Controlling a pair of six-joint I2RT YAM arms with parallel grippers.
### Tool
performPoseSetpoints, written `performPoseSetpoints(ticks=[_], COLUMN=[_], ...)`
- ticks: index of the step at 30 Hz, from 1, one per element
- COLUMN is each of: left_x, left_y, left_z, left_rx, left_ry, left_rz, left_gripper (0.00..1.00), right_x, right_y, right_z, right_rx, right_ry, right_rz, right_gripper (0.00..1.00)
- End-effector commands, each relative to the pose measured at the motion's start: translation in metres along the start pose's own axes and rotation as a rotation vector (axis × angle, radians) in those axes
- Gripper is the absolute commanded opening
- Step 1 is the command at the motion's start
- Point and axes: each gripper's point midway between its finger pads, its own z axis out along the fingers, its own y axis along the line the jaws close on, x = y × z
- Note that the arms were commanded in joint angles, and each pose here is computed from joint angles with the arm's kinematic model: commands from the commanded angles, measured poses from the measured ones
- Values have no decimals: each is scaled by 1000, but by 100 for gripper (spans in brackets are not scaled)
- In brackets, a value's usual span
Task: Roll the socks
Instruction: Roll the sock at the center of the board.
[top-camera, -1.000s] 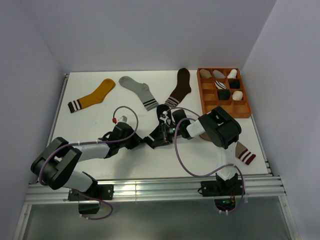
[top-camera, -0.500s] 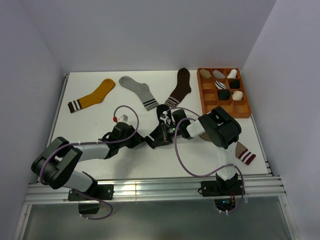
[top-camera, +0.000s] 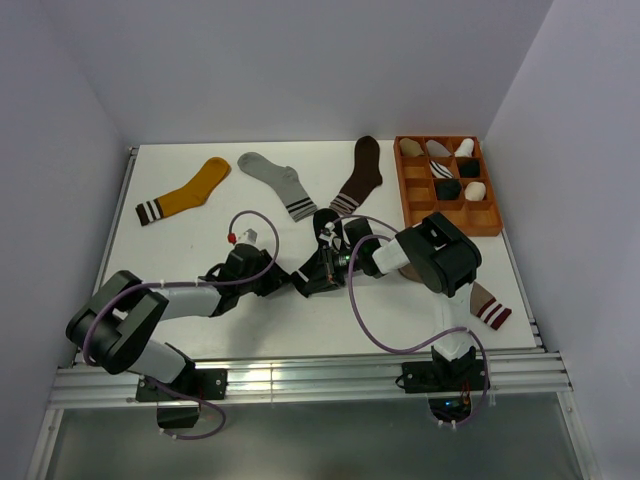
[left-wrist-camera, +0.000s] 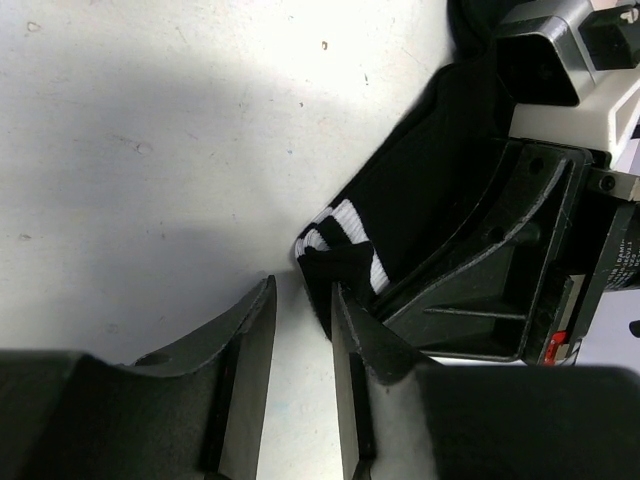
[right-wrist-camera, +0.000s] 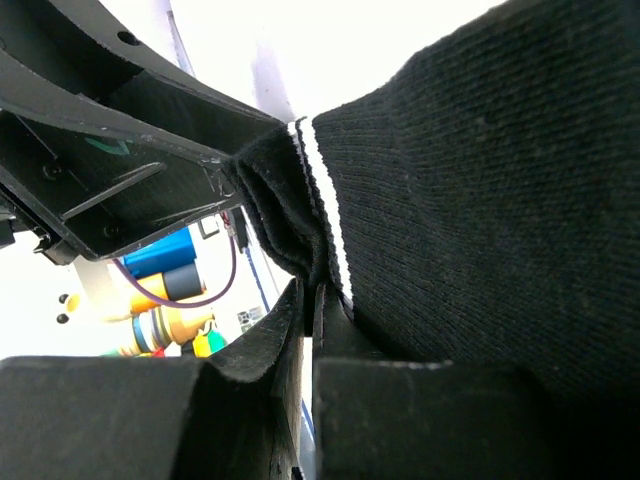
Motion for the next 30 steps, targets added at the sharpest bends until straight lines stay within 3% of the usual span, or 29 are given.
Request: performPoseSetpoints(ticks=[1, 11, 20, 26, 30], left_x=[-12, -14, -6, -2, 1], left_y=[-26, -17, 28, 40, 42], left_z=[2, 13, 20, 14, 14], left_rx=[80, 0, -281, -399, -433], left_ry=[-27, -14, 40, 35, 36], left_rz=[23, 16, 31, 73, 84], left_gripper=[35, 34, 26, 23, 23], right_x=[-1, -1, -4, -8, -12], right_y=[-14, -16, -19, -14, -5], right_z=[3, 3, 2, -4, -15], right_rx=[44, 52, 91, 126, 178], right_ry=[-7, -3, -31, -58, -96], right_rz=[53, 91, 115, 105, 70], right_gripper=[0, 0, 1, 11, 24])
